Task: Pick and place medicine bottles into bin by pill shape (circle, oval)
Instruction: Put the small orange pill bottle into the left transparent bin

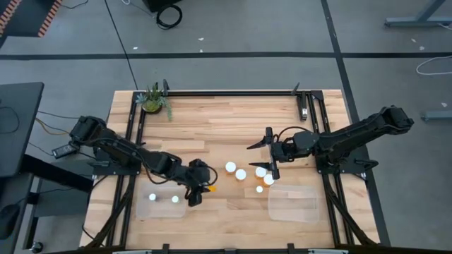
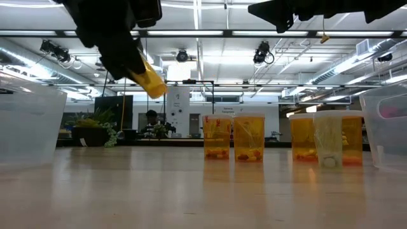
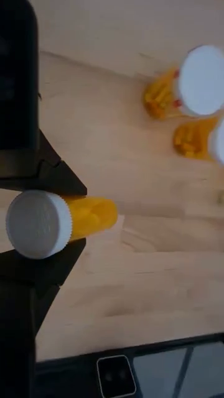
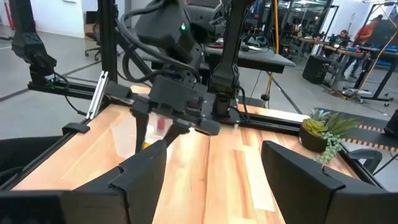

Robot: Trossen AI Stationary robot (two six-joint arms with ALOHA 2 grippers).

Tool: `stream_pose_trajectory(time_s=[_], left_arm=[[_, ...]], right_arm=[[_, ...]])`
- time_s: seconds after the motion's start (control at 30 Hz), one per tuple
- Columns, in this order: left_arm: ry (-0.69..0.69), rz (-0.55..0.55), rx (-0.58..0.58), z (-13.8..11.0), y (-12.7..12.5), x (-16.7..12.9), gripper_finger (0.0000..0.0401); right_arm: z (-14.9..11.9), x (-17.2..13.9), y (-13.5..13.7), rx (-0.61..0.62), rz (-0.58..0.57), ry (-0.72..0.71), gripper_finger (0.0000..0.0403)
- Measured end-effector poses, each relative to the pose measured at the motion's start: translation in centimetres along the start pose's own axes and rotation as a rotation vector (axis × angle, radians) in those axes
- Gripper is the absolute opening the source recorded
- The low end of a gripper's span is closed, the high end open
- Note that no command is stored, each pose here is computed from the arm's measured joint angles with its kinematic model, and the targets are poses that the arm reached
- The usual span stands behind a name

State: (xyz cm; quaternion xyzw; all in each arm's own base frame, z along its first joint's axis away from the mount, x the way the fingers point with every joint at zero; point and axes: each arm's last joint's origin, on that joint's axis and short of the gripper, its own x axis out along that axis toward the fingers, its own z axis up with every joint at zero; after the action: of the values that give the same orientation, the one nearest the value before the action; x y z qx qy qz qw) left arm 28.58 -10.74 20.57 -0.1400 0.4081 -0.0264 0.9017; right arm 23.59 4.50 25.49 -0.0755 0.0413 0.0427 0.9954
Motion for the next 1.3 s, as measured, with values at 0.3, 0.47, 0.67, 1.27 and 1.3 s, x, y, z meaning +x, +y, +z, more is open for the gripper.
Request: stream_pose_trajectory(time_s=[0.3, 0.47, 0.67, 1.27, 1.3], left_arm=[[0.128, -0.026, -0.005, 1.5, -3.2, -2.6, 0.0119], [0.23, -0.033, -0.111, 1.7, -4.9, -4.4, 0.0122], [0.355, 0.015, -0.221, 0.0, -6.4, -5.6, 0.0115], [0.491, 0.269, -0.39, -5.5, -9.0, -8.2, 0.0123], [0.484, 0.29, -0.387, -5.7, -9.0, -8.1, 0.0125]], right_arm=[[0.0, 0.0, 0.0, 0.01, 0.001, 0.002, 0.0271], [0.0, 0.0, 0.0, 0.011, 0.0, 0.002, 0.0271], [0.0, 0.0, 0.0, 0.013, 0.0, 0.003, 0.0271], [0.0, 0.0, 0.0, 0.013, 0.0, 0.003, 0.0271], [0.0, 0.0, 0.0, 0.013, 0.001, 0.003, 0.0271]])
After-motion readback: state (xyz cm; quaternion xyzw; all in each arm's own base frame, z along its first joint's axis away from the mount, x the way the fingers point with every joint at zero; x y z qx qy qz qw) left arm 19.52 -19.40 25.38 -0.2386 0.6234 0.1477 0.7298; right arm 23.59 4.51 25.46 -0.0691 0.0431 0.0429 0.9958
